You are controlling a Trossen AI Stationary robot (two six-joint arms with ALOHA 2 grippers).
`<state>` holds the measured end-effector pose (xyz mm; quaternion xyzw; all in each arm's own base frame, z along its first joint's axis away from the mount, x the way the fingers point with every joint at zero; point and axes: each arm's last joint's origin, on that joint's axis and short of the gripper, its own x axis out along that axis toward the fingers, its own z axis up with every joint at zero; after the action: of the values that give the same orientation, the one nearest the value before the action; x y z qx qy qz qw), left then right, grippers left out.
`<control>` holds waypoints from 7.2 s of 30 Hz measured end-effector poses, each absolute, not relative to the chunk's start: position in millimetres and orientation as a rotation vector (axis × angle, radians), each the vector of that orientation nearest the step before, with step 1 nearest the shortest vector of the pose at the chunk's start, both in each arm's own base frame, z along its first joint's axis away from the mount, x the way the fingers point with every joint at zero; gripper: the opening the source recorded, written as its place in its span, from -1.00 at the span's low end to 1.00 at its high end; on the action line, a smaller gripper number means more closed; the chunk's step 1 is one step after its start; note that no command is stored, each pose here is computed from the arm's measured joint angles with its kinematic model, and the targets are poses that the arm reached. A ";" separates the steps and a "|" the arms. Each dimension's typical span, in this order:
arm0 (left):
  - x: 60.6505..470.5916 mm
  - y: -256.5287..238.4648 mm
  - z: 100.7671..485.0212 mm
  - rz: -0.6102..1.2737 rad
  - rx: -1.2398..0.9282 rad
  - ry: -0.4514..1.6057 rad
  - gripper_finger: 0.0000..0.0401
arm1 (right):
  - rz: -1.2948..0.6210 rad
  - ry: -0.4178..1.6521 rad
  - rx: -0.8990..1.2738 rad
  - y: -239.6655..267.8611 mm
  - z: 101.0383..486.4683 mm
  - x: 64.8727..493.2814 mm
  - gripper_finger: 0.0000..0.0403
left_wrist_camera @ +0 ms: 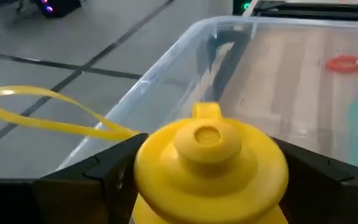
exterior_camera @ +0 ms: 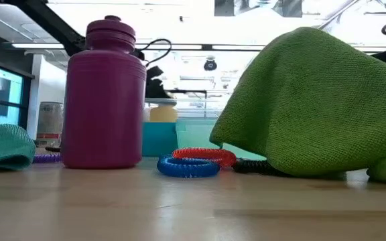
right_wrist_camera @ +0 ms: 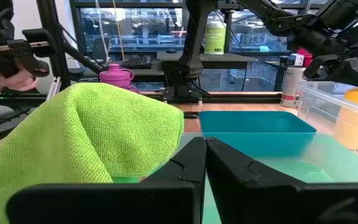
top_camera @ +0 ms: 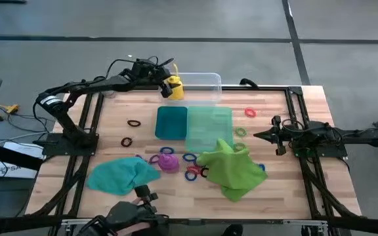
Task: Pick & Place Sports Items
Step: Put the yellow tumbler into the transparent bin, then put the black spring keychain into the blue bin
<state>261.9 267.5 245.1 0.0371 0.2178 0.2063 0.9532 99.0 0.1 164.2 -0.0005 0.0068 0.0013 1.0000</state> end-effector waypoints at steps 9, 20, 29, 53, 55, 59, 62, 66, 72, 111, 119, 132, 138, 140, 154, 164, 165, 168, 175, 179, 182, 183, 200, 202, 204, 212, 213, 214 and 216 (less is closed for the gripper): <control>257.5 262.0 262.1 0.416 0.068 0.388 0.17 | 0.002 0.014 -0.001 0.1 164.2 99.0 -1.00; 236.7 236.0 321.6 0.444 0.107 0.223 0.17 | 0.003 0.014 -0.001 0.1 164.2 99.0 -1.00; 216.7 194.5 360.1 0.408 0.054 0.166 0.17 | 0.002 0.014 -0.001 0.1 164.2 99.0 -1.00; 192.2 78.3 334.2 0.087 -0.069 0.787 0.17 | 0.002 0.014 -0.001 0.1 164.2 99.0 -1.00; 187.7 75.5 329.1 0.128 -0.051 0.877 0.17 | 0.003 0.014 -0.001 0.1 164.2 99.0 -1.00; 178.6 72.4 322.1 0.185 -0.047 1.016 0.17 | 0.003 0.014 -0.001 0.1 164.2 99.0 -1.00; 174.0 70.2 319.1 0.177 -0.061 1.076 0.17 | 0.003 0.013 -0.001 0.1 164.3 99.0 -1.00; 170.7 68.8 317.3 0.168 -0.068 1.115 0.17 | 0.002 0.014 -0.001 0.1 164.2 99.0 -1.00; 170.6 68.9 317.1 0.168 -0.069 1.118 0.17 | 0.002 0.014 -0.001 0.1 164.2 99.0 -1.00; 196.9 62.2 254.6 0.239 -0.278 1.198 0.17 | 0.003 0.014 -0.001 0.1 164.1 99.0 -1.00; 193.5 62.8 235.3 0.258 -0.211 1.233 0.17 | 0.003 0.013 -0.001 0.1 164.3 99.0 -1.00; 187.1 72.7 217.1 0.311 -0.134 1.256 0.17 | 0.003 0.013 -0.001 0.1 164.3 99.0 -1.00; 188.9 74.1 214.6 0.273 -0.066 1.272 0.17 | 0.003 0.014 -0.001 0.1 164.1 99.0 -1.00; 191.4 75.0 211.5 0.259 -0.051 1.284 0.17 | 0.003 0.013 -0.001 0.1 164.2 99.0 -1.00; 202.5 96.4 182.0 0.302 -0.076 1.351 0.17 | 0.003 0.014 -0.001 0.1 164.2 99.0 -1.00; 188.7 104.0 161.3 0.325 -0.150 1.343 0.17 | 0.002 0.013 -0.001 0.1 164.3 99.0 -1.00; 187.4 104.0 159.3 0.326 -0.154 1.344 0.17 | 0.003 0.013 -0.001 0.1 164.3 99.0 -1.00; 185.3 104.6 156.1 0.332 -0.162 1.343 0.17 | 0.003 0.014 -0.001 0.1 164.2 99.0 -1.00; 183.1 103.8 151.3 0.336 -0.162 1.340 0.17 | 0.003 0.014 -0.001 0.1 164.1 99.0 -1.00; 182.1 103.3 149.7 0.341 -0.168 1.338 0.17 | 0.003 0.014 -0.001 0.1 164.1 99.0 -1.00; 181.9 103.1 149.2 0.344 -0.170 1.337 0.17 | 0.002 0.014 -0.001 0.1 164.2 99.0 -1.00; 182.0 103.2 149.2 0.344 -0.170 1.336 0.17 | 0.002 0.014 -0.001 0.1 164.2 99.0 -1.00; 177.4 112.0 148.5 0.364 -0.251 1.308 0.17 | 0.003 0.013 -0.001 0.1 164.3 99.0 -1.00; 176.7 113.5 148.4 0.365 -0.264 1.302 0.17 | 0.002 0.014 -0.001 0.1 164.2 99.0 -1.00; 176.1 114.6 148.4 0.364 -0.275 1.298 0.17 | 0.002 0.013 -0.001 0.1 164.3 99.0 -1.00; 179.5 117.8 133.8 0.338 -0.302 1.353 0.17 | 0.003 0.013 -0.001 0.1 164.2 99.0 -1.00; 180.2 118.2 131.6 0.334 -0.305 1.364 0.17 | 0.003 0.013 -0.001 0.1 164.2 99.0 -1.00; 180.5 118.5 129.0 0.333 -0.310 1.379 0.17 | 0.002 0.013 -0.001 0.1 164.3 99.0 -1.00; 180.9 118.8 124.4 0.330 -0.319 1.402 0.17 | 0.003 0.013 -0.001 0.1 164.3 99.0 -1.00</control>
<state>180.9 118.8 124.4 -0.1456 0.6393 0.1505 0.7399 99.0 0.1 164.3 -0.0004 0.0066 0.0013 1.0000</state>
